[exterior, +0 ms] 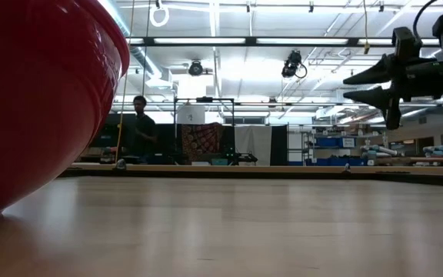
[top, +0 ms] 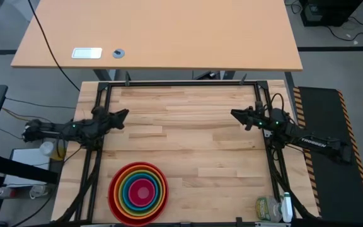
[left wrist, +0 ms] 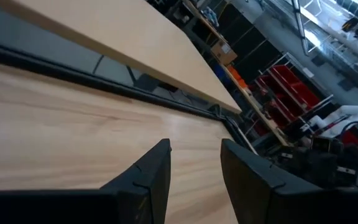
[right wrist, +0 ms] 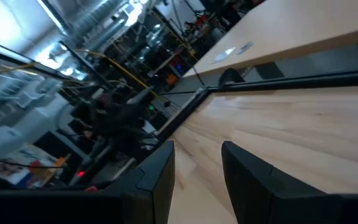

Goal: Nest bowls inside each other
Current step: Return to Home Position

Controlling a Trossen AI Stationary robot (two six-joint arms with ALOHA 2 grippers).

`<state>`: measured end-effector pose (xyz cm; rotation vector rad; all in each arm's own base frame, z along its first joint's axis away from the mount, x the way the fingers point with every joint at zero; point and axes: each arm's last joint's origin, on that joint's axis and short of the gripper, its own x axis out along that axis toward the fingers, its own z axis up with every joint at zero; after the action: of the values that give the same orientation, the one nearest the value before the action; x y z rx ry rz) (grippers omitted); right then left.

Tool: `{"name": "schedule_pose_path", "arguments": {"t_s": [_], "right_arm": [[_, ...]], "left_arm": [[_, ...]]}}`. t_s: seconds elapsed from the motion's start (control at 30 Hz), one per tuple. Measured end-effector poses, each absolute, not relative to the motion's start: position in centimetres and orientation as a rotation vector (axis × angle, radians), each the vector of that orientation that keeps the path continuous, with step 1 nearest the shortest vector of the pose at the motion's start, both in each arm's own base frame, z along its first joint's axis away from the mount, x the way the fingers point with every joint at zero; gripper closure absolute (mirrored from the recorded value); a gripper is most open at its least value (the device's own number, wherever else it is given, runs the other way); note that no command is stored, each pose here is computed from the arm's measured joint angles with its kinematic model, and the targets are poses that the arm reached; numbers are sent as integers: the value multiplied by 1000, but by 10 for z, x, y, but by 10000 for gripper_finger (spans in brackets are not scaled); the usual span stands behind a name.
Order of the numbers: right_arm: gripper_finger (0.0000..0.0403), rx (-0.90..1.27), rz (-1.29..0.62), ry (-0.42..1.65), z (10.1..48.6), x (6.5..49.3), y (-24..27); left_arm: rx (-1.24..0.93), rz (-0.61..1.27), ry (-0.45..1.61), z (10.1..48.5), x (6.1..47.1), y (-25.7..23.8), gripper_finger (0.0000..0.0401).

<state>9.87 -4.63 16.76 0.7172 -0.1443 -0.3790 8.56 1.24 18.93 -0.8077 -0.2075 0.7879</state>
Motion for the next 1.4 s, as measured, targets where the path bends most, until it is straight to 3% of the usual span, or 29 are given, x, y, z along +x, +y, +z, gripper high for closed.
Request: {"name": "schedule_pose_path", "arguments": {"t_s": [0.3,0.43,0.67,0.8,1.03,1.4], "right_arm": [[261,734,-350,-136,168,99,-45],[261,736,-341,-126,167,99,-45],[261,671,-348,-105,166,99,-45],[261,675,-347,-106,166,99,-45],[261,674,-347,-107,166,99,-45],[261,670,-341,-122,168,99,-45]], "left_arm": [[-857,694,-256,172,88,11,260],[-826,586,-308,171,92,9,260],[-805,369,-213,171,96,3,260],[-687,375,-173,170,97,3,260],[-186,396,-49,168,99,2,260],[-122,397,-36,168,99,2,260]]}}
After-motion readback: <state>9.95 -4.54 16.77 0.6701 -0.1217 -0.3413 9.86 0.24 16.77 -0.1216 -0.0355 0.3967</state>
